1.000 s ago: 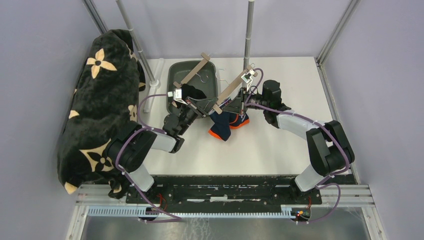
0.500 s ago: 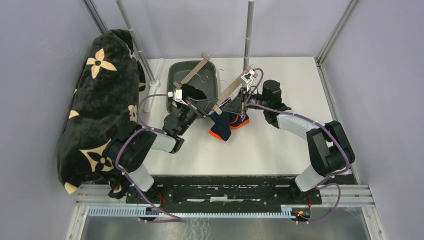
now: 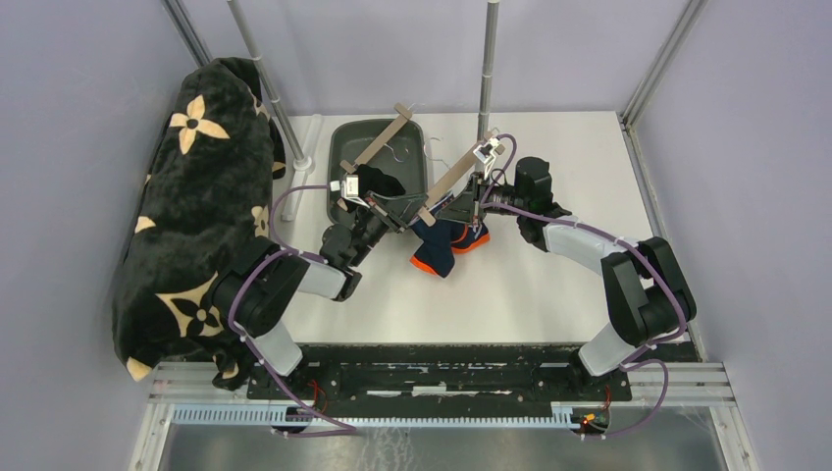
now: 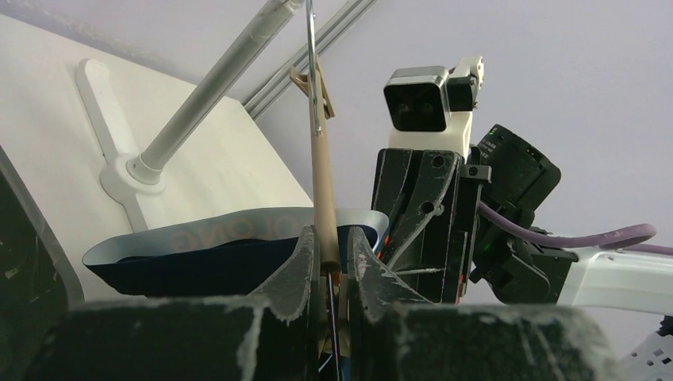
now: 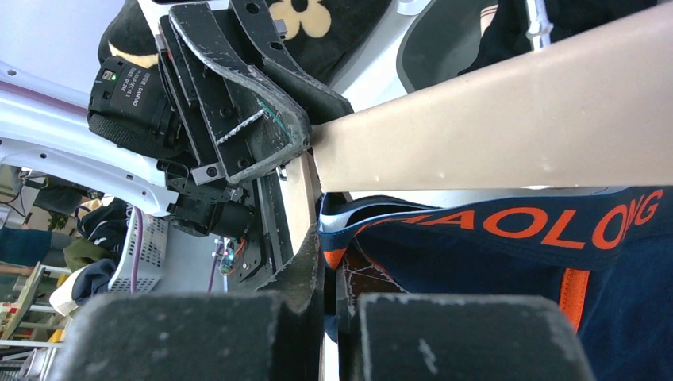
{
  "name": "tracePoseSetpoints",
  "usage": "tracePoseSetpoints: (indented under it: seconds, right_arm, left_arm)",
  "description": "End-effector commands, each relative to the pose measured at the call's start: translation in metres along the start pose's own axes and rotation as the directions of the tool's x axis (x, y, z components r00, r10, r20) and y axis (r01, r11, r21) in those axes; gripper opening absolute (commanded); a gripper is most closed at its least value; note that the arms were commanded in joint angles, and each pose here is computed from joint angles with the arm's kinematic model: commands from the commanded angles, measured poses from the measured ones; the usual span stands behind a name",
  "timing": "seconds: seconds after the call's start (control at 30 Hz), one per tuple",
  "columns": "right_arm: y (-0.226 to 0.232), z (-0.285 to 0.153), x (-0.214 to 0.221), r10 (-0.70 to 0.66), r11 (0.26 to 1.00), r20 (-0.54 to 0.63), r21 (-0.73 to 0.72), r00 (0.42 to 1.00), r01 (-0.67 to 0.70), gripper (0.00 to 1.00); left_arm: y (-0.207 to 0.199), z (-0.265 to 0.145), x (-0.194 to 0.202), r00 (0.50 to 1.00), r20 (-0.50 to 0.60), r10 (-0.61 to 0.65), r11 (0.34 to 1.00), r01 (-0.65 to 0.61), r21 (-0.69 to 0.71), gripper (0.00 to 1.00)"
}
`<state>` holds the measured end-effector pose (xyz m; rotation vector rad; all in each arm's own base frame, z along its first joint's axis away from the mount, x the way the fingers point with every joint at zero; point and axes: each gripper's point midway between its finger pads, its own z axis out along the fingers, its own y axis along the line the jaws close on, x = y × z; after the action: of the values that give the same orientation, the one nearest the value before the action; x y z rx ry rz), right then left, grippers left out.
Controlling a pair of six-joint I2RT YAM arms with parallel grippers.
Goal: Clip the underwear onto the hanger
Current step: Clamp the underwear onto the hanger.
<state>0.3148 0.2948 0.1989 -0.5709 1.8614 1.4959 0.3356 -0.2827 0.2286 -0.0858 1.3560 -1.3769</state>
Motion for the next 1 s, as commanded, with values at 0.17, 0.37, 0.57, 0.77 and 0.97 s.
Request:
tracePoseSetpoints:
  seconds: [0.17, 0.37, 0.57, 0.77, 0.97]
  right_arm:
    - [0.022, -0.002, -0.032, -0.117, 0.992, 0.062, -0.043, 0.991, 0.120, 0.01]
    - [0.016, -0.001, -0.024, -0.096, 0.995, 0.044, -0.034, 0.994, 0.097, 0.01]
    - [0.005, 0.002, -0.011, -0.065, 0.998, 0.008, -0.025, 0.998, 0.065, 0.01]
    - [-0.008, 0.003, 0.006, -0.027, 1.000, -0.039, 0.004, 0.999, 0.027, 0.01]
    - [-0.026, 0.002, 0.030, 0.045, 0.997, -0.067, 0.063, 0.997, -0.040, 0.03]
  left_arm:
    - [-0.024, 0.003, -0.013, 0.996, 0.045, 0.083, 0.990, -0.088, 0.115, 0.34]
    - [-0.021, -0.001, -0.010, 0.996, 0.036, 0.082, 0.991, -0.086, 0.106, 0.44]
    - [-0.010, -0.011, -0.002, 0.997, 0.031, 0.068, 0.995, -0.070, 0.072, 0.42]
    - [0.000, -0.024, 0.007, 0.999, 0.020, 0.040, 0.998, -0.041, 0.044, 0.40]
    - [0.012, -0.038, 0.016, 1.000, -0.001, 0.024, 1.000, -0.024, -0.011, 0.40]
